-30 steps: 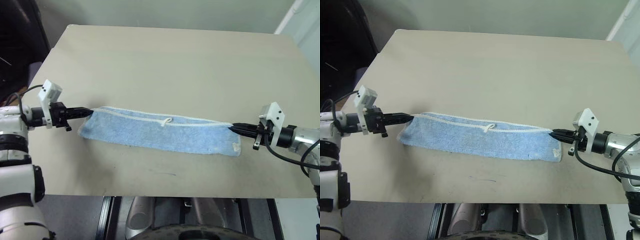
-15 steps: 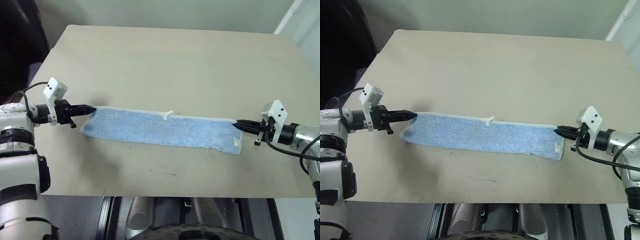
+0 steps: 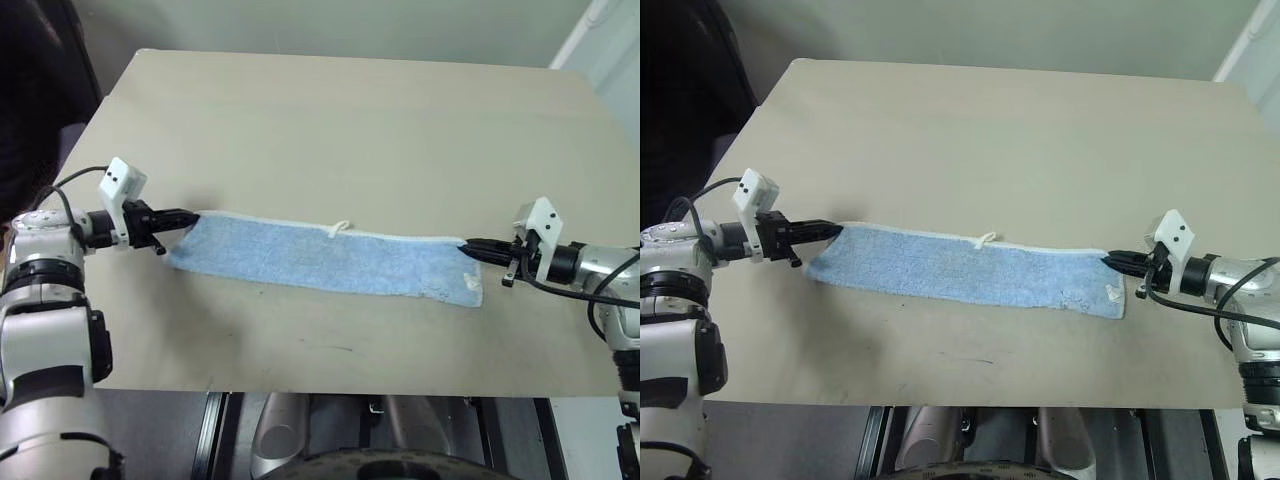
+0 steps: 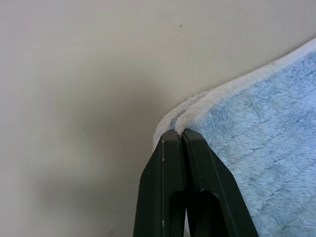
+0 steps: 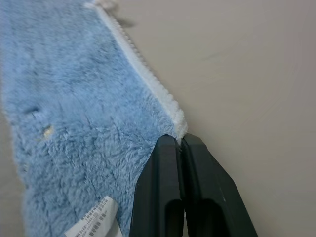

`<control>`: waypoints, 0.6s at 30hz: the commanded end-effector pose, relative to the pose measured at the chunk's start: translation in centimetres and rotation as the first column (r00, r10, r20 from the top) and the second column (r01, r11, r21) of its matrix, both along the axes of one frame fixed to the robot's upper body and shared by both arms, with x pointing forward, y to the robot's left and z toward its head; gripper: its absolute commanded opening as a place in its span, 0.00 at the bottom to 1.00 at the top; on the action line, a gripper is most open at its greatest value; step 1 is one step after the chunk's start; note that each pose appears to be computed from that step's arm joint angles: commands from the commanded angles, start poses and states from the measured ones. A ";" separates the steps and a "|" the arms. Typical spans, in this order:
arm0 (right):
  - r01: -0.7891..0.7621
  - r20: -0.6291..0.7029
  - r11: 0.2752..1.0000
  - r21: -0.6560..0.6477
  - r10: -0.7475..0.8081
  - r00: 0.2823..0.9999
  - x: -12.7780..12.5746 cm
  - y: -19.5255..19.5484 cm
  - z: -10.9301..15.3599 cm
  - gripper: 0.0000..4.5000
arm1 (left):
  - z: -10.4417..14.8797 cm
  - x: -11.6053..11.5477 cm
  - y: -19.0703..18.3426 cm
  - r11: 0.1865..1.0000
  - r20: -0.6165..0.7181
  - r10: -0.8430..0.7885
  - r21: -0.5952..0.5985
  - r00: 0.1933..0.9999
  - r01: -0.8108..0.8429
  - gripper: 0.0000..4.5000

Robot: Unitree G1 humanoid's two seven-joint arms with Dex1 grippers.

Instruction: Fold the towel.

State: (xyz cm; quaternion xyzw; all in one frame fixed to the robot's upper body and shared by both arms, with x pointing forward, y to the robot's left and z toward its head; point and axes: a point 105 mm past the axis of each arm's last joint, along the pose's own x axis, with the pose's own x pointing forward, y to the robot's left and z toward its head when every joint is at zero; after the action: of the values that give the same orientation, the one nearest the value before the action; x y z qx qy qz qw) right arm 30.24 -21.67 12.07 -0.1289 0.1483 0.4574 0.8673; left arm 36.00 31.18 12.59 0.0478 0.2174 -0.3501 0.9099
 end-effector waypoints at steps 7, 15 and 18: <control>0.003 0.040 0.998 0.068 -0.005 0.999 0.2 -0.1 2.4 0.68 | 2.4 0.7 0.9 0.999 0.109 0.044 0.009 0.993 -0.046 0.77; 0.142 -0.010 0.978 0.153 -0.142 0.990 -0.6 -1.8 3.8 0.99 | 5.8 1.7 3.4 0.972 0.367 0.170 0.087 0.915 -0.216 1.00; 0.158 -0.107 0.960 0.231 -0.136 0.985 -2.0 -0.8 4.3 0.99 | 6.4 1.4 3.0 0.985 0.383 0.154 0.012 0.911 -0.172 1.00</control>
State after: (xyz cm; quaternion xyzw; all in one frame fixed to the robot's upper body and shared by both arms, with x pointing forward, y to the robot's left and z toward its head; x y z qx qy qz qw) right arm 28.99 -23.13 14.45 -0.0077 0.1553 0.4009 0.9028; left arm 37.44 34.17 16.96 0.1224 0.0888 -0.2437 0.9580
